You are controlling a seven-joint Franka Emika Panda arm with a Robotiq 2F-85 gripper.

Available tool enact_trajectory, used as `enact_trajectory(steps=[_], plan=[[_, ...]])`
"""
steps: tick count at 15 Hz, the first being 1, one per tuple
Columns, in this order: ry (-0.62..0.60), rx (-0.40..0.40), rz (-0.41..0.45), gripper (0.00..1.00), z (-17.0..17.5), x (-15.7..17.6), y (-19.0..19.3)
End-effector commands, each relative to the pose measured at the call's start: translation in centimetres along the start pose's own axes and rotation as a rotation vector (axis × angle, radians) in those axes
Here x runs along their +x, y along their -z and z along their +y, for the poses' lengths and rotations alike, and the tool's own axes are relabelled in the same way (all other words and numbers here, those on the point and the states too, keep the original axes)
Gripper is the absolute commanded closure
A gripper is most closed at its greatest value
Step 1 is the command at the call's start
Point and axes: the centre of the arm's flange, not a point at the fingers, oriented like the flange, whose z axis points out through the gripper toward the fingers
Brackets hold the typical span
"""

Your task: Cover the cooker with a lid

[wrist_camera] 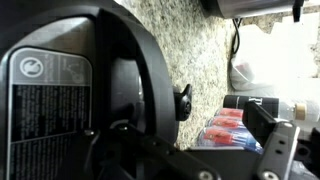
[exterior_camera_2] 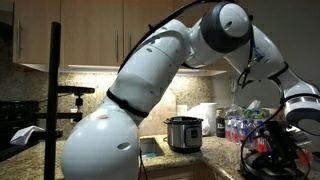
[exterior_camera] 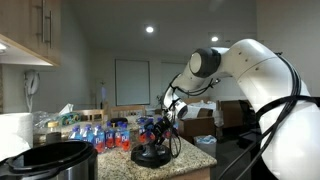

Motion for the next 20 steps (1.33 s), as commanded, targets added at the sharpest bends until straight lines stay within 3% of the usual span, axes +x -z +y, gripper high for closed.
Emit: enact_trajectory(steps=[1,5,6,7,15,17,20], plan=[[0.01,0.047,0.065,0.0,0.8,-0.4,-1.3],[0.001,0.074,0.07,0.0,1.3,-0.3,-1.2],[-0.002,0.076,0.064,0.09,1.3,-0.2,-1.1],[-0.003,0.074,0.065,0.26,1.4,-0.1,-1.1],[0.011,0.045,0.054,0.8,2.0,-0.1,-1.5],[0.016,0.031,0.046,0.92,2.1,-0.4,-1.9],[0.023,0.01,0.053,0.94,1.3,-1.0,-2.0]])
